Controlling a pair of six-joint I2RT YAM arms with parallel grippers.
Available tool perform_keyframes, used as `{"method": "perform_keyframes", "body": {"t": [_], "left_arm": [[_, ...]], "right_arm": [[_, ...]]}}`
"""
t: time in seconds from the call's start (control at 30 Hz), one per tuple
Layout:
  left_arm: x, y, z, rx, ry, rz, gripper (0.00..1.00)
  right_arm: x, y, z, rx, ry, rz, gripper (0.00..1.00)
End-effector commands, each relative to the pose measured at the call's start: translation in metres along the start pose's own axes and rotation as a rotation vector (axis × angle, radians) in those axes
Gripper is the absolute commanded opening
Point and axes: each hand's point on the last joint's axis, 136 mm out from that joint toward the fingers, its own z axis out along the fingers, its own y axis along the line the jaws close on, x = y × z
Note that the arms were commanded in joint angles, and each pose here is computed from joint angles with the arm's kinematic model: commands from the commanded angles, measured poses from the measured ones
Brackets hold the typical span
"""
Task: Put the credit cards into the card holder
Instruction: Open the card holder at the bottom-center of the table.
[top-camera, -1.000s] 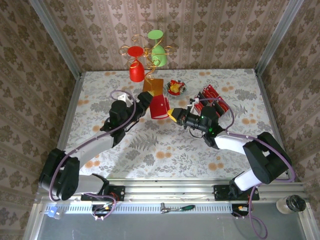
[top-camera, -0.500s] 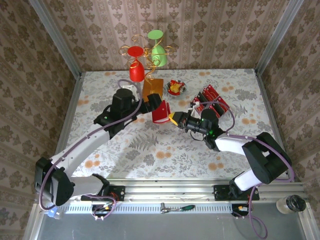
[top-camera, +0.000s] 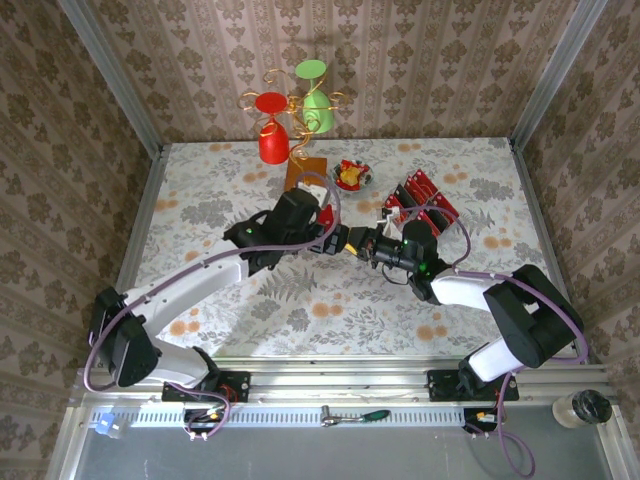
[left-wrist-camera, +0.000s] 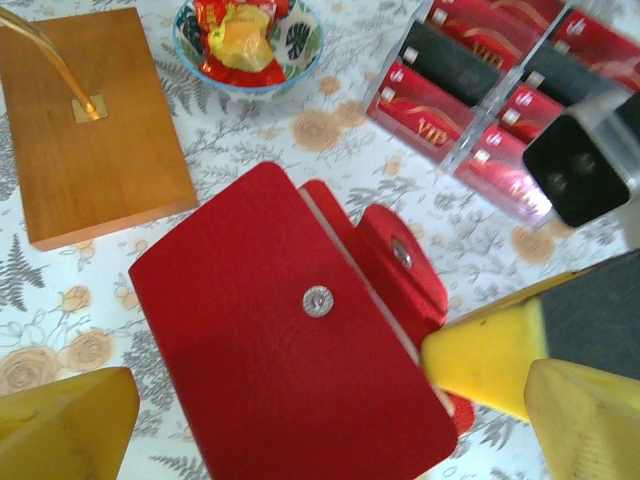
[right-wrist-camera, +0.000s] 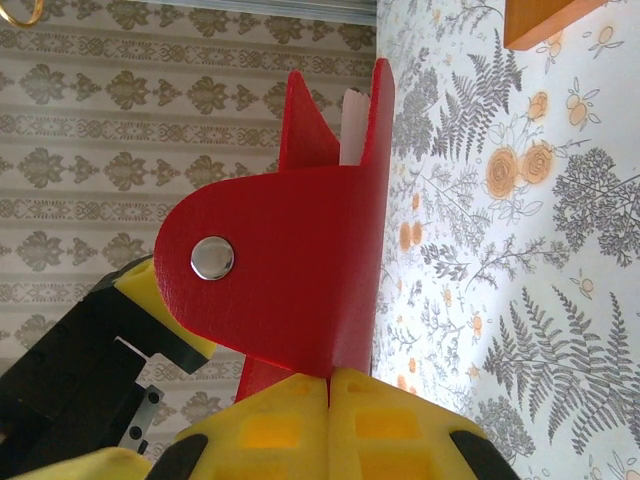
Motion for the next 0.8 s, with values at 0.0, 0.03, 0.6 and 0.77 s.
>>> {"method": "perform_keyframes", "body": {"t": [0.0, 0.03, 0.6, 0.77], "left_arm": [[-0.004, 0.008, -0.003, -0.068, -0.002, 0.070, 1.00], [-0.003, 0.008, -0.003, -0.071, -0.002, 0.073, 1.00], [0.008, 0.030, -0.008, -0.153, 0.006, 0.074, 0.98], [0.014, 0.040, -0.012, -0.173, 0.006, 0.056, 0.97]], "right_arm": [[0.002, 0.009, -0.004, -0.034, 0.010, -0.045, 0.00], [0.002, 0.009, -0.004, -0.033, 0.011, -0.043, 0.00], [0.003, 0.004, -0.005, -0.025, 0.012, -0.041, 0.00], [0.004, 0.001, -0.006, -0.016, 0.011, -0.039, 0.00]]}}
